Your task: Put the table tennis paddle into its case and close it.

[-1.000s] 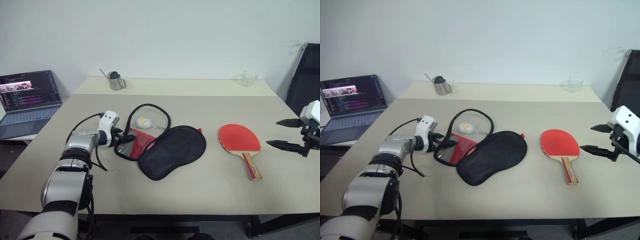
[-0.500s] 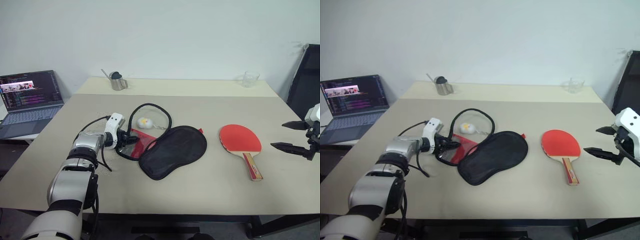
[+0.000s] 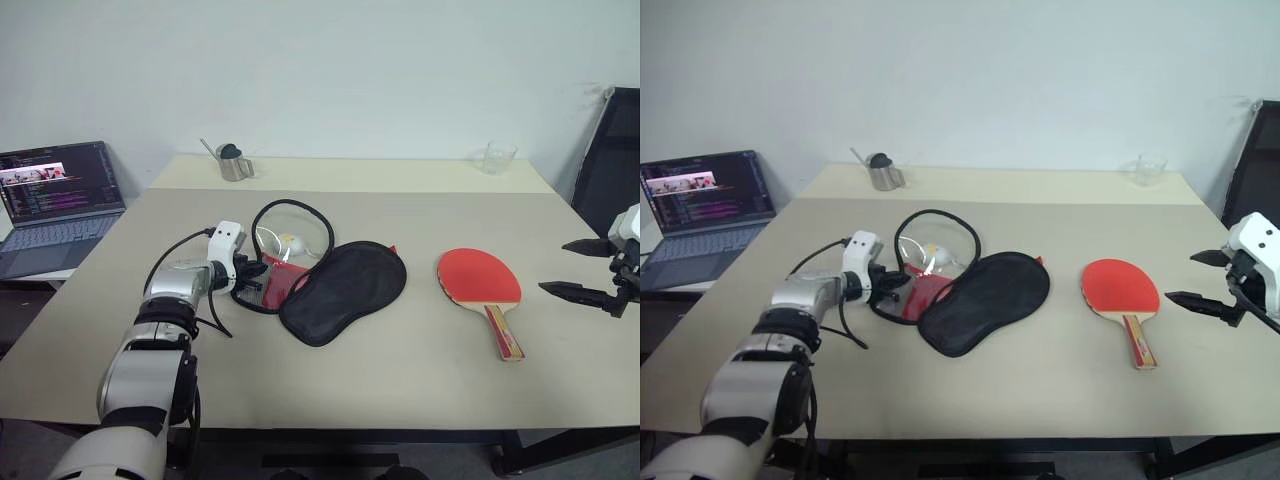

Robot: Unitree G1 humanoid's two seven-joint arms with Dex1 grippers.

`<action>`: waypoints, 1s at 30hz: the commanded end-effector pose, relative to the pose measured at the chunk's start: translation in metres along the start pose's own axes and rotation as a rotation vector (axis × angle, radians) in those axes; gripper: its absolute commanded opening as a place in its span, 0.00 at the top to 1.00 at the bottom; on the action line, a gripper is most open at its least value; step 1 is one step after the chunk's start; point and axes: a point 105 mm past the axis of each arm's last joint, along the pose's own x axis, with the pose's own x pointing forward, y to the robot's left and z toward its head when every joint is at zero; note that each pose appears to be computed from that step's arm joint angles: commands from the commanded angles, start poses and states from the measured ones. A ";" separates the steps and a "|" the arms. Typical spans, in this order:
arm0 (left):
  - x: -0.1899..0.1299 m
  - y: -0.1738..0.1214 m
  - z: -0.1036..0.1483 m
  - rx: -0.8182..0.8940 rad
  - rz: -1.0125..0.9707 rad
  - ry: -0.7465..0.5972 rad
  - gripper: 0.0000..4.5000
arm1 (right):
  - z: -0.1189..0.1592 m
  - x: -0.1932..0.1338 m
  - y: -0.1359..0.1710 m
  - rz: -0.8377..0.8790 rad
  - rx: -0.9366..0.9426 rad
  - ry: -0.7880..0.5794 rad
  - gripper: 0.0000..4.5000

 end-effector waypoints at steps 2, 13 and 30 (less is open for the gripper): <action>0.001 -0.003 0.012 -0.038 0.064 -0.073 0.99 | 0.015 0.012 0.013 0.062 -0.017 -0.069 0.00; 0.026 -0.043 -0.005 -0.111 0.076 -0.096 0.99 | 0.023 0.036 0.037 0.162 -0.008 -0.115 0.00; 0.027 -0.039 0.030 -0.194 0.286 -0.295 0.99 | 0.025 0.045 0.049 0.191 0.009 -0.135 0.00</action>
